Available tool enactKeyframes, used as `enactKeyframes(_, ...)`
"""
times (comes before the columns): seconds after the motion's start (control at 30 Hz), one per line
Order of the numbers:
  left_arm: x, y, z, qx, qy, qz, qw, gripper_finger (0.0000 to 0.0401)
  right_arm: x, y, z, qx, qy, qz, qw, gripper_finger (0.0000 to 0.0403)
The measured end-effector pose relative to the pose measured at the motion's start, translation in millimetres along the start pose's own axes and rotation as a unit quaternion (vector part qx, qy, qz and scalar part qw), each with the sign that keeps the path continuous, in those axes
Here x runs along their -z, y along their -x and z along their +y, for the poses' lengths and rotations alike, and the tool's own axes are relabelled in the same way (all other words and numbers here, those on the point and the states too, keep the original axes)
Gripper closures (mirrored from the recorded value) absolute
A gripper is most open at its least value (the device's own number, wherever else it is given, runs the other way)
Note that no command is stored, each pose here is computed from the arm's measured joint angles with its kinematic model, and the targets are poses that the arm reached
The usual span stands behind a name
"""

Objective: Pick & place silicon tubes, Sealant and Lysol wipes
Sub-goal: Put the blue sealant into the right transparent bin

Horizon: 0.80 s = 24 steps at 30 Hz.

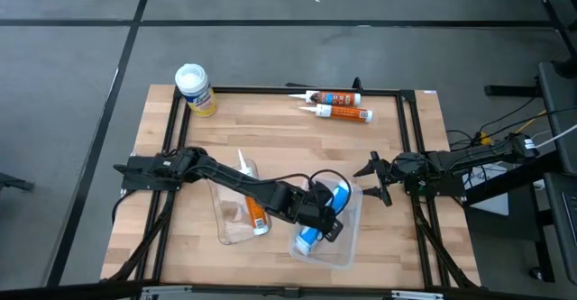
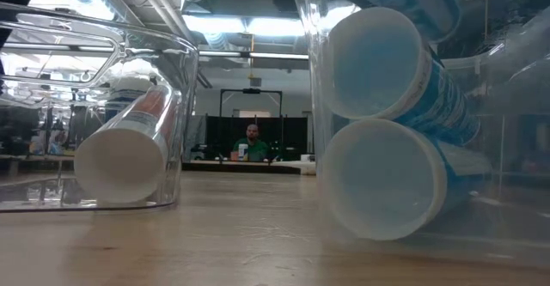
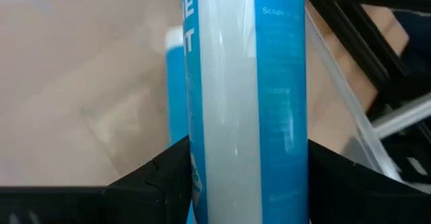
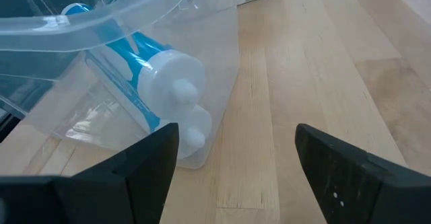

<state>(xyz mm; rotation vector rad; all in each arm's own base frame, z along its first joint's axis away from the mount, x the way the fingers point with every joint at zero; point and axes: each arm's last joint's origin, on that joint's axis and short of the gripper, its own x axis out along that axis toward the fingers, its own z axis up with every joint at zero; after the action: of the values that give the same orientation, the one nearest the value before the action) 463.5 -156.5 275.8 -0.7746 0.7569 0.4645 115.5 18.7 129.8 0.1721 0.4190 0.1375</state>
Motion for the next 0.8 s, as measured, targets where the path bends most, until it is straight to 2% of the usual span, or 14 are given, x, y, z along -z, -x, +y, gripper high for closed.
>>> enactKeyframes(0.3, 5.1, -11.1, 0.4, 0.01, 0.028, 0.042, 0.999, 0.0192, 0.0, 0.0, 0.0, 0.0, 0.0, 0.0, 1.0, 0.0105)
enactKeyframes(0.37, 7.3, -16.3, 3.5, -0.003, 0.027, 0.049, 0.998, 0.0192, 0.0, 0.0, 0.0, 0.0, 0.0, 0.0, 1.0, 0.0105)
enactKeyframes(0.8, -0.6, -31.4, 10.9, -0.011, 0.029, 0.057, 0.998, 0.0193, 0.0, 0.0, 0.0, 0.0, 0.0, 0.0, 1.0, 0.0105)
